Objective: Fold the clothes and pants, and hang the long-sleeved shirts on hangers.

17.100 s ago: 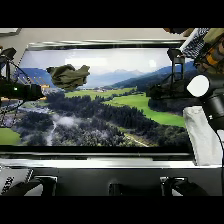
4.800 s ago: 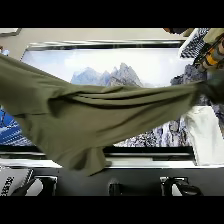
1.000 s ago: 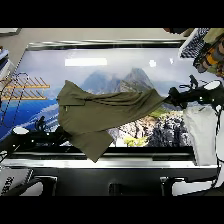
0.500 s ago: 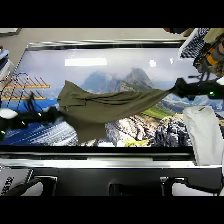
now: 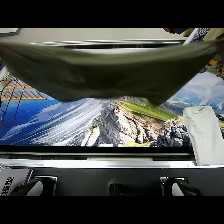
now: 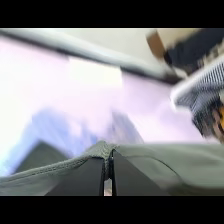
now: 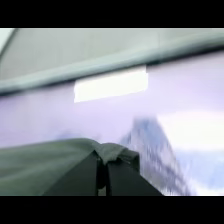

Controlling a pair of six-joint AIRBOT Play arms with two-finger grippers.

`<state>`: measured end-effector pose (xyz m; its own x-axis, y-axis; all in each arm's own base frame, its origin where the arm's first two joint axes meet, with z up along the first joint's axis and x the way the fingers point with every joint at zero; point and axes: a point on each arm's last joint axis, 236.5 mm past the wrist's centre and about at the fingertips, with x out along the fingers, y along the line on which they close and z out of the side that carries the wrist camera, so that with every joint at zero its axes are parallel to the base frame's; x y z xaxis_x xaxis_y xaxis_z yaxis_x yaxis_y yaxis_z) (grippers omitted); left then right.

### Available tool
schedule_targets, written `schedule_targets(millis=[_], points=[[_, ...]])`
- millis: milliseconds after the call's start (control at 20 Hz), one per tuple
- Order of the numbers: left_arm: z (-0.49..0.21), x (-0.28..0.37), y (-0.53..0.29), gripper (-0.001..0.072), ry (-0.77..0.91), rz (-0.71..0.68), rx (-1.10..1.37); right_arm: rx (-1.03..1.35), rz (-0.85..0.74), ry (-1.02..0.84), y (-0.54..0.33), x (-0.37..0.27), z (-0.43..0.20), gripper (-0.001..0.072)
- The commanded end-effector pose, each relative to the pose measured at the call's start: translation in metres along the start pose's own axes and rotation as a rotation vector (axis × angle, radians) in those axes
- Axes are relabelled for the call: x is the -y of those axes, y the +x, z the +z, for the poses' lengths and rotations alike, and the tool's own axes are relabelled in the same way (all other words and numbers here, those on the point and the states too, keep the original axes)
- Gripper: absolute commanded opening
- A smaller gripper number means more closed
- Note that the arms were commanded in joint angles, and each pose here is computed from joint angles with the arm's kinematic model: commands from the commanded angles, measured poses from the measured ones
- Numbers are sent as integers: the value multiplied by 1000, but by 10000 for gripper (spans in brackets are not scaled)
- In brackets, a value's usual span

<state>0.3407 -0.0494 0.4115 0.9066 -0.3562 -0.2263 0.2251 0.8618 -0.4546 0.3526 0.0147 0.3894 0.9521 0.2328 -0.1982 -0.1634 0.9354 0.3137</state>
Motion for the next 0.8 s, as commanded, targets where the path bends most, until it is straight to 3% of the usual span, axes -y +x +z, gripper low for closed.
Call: schedule_targets(millis=[0, 200, 350, 500, 750], points=[[46, 21, -99, 13, 49, 171, 263, 301, -9, -33, -97, -48, 57, 31], [46, 32, -133, 13, 92, 211, 329, 425, 36, 35, -136, -71, 75, 31], [30, 8, -105, 13, 47, 234, 227, 360, 44, 96, -114, -62, 67, 31], [-8, -39, -29, 13, -39, 207, 9, 132, 9, 267, -45, -23, 28, 31], [-125, -143, 140, 14, -133, 217, -383, -408, -124, 508, 102, 81, -113, 32]])
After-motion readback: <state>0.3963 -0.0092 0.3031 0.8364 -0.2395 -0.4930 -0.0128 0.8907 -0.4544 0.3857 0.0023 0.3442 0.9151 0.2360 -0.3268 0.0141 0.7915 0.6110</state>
